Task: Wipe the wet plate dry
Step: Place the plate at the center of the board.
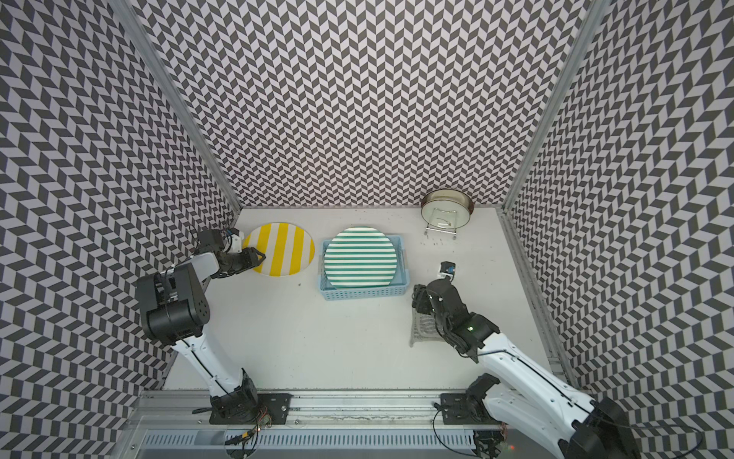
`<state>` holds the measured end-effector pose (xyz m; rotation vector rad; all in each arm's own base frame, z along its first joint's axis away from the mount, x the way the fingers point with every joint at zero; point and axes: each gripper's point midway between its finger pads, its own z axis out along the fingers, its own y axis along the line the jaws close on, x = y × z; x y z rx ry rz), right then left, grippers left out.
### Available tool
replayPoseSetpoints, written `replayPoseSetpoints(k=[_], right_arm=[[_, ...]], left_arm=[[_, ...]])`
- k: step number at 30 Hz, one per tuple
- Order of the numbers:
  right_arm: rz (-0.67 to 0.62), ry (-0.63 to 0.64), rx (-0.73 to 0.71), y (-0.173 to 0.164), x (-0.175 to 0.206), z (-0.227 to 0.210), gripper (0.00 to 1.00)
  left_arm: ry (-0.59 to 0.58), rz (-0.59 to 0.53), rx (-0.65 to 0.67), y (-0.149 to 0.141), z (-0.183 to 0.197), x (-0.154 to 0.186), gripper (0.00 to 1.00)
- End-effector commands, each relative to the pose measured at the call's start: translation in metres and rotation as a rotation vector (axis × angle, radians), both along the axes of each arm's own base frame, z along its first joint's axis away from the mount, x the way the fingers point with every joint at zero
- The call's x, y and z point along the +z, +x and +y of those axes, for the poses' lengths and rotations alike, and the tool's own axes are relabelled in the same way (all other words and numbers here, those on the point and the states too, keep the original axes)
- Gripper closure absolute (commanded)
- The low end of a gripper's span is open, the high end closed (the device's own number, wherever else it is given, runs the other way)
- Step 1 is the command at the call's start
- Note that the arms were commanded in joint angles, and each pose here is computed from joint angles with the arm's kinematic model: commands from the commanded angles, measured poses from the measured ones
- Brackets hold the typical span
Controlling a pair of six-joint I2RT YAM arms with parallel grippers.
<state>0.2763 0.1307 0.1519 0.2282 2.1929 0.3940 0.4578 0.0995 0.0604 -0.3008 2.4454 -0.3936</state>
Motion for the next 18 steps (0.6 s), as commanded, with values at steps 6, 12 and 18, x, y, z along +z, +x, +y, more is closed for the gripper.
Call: replayPoseSetpoints(k=[6,12,18], right_arm=[[-0.054,0.050,-0.006,0.008,0.015,0.005,0.32],[-0.073,0.045,0.002,0.013,0.024,0.008,0.32],[-0.197,0.061,0.118,0.027,0.069,0.032,0.22]], left_arm=[[0.094,0.022,0.006,-0.008,0.013,0.001,0.41],[0.149,-0.004,0.016,-0.014,0.017,0.029,0.37],[0.230,-0.122,0.002,-0.022,0.011,0.110,0.34]])
